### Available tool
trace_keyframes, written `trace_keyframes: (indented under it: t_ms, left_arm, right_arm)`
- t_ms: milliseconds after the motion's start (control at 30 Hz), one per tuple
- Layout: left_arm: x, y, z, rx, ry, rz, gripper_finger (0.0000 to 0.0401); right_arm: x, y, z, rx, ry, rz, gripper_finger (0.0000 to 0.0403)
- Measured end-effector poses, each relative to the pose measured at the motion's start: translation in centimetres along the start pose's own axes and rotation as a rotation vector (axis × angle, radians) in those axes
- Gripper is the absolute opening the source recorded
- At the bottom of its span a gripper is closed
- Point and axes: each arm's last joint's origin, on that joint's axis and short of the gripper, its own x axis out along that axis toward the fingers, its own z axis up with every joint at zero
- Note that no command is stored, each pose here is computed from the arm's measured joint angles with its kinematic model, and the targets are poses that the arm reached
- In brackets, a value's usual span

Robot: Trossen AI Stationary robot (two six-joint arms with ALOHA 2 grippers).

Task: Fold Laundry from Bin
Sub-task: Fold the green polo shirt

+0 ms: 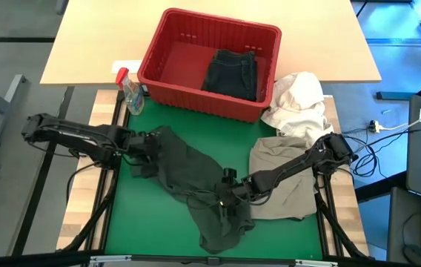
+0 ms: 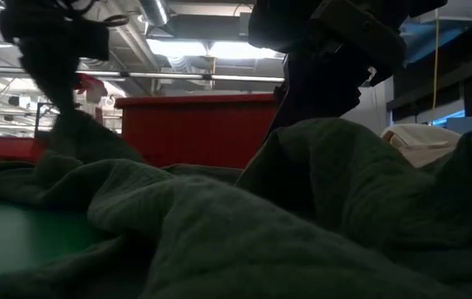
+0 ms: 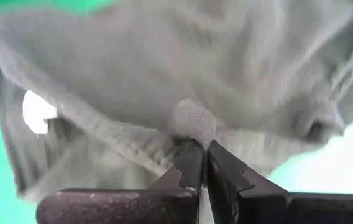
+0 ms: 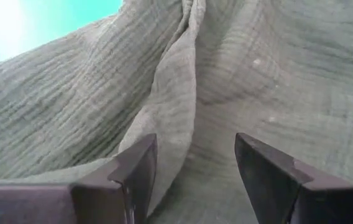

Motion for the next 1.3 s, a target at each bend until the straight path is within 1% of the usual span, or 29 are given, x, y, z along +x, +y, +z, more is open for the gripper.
trace_keyframes:
  t_ms: [100,200,267,333,400,533,600,633,667,733,800,900,1033,1100,1200,1267,1300]
  left_arm:
    - [-0.7,0.2,-1.2,-0.035,0.065,-0.002,0.0010]
    - [-0.8,0.4,-2.0,-0.024,0.123,0.003,0.0026]
    - [-0.7,0.5,-2.0,-0.031,0.135,0.001,0.0049]
    - [-0.6,0.6,-1.9,-0.032,0.163,-0.025,0.0081]
    - [-0.7,0.8,-2.3,-0.041,0.232,-0.053,0.0116]
    - [-1.2,1.3,-3.8,-0.141,0.451,-0.082,0.0171]
    - [-1.5,1.0,-3.8,-0.193,0.464,-0.139,0.0185]
    - [-1.6,0.9,-3.9,-0.205,0.468,-0.139,0.0189]
    - [-1.6,0.9,-4.0,-0.207,0.463,-0.116,0.0191]
    - [-1.4,0.6,-4.0,-0.175,0.408,-0.062,0.0191]
    - [-0.9,0.5,-4.4,-0.163,0.397,-0.029,0.0189]
    - [0.3,0.0,-4.8,-0.150,0.413,-0.064,0.0185]
    - [1.8,-0.3,-5.7,-0.146,0.441,-0.053,0.0184]
    - [2.6,-0.2,-6.2,-0.155,0.476,-0.010,0.0183]
    - [3.6,-0.3,-6.1,-0.193,0.450,0.057,0.0180]
    - [4.3,-0.2,-6.3,-0.195,0.443,0.118,0.0178]
    - [4.6,-0.3,-6.4,-0.192,0.438,0.128,0.0177]
  right_arm:
    - [0.0,0.0,0.0,0.001,-0.002,0.000,0.0216]
    - [0.0,0.0,0.1,0.001,-0.006,0.002,0.0216]
    - [0.0,0.0,0.1,0.002,-0.008,0.002,0.0216]
    - [0.0,0.0,0.1,0.001,-0.008,0.002,0.0216]
    - [0.0,0.0,0.1,0.002,-0.007,0.002,0.0216]
    - [0.0,0.0,0.1,0.007,-0.007,0.002,0.0216]
    - [0.0,0.0,0.1,0.007,-0.007,0.002,0.0216]
    - [0.0,0.0,0.1,0.007,-0.007,0.002,0.0216]
    - [0.0,0.0,0.1,0.006,-0.008,0.002,0.0216]
    - [0.0,-0.2,0.2,0.006,-0.011,-0.002,0.0216]
    - [0.0,-0.2,0.4,0.012,-0.031,0.002,0.0216]
    - [0.0,-0.2,0.7,0.019,-0.056,0.003,0.0216]
    - [0.0,-0.2,0.7,0.019,-0.061,0.005,0.0216]
    - [0.0,-0.2,0.7,0.019,-0.060,0.004,0.0216]
    - [0.0,-0.2,0.7,0.019,-0.061,0.003,0.0216]
    - [0.0,-0.2,0.7,0.017,-0.065,-0.008,0.0216]
    - [0.0,-0.2,0.7,0.014,-0.066,-0.013,0.0216]
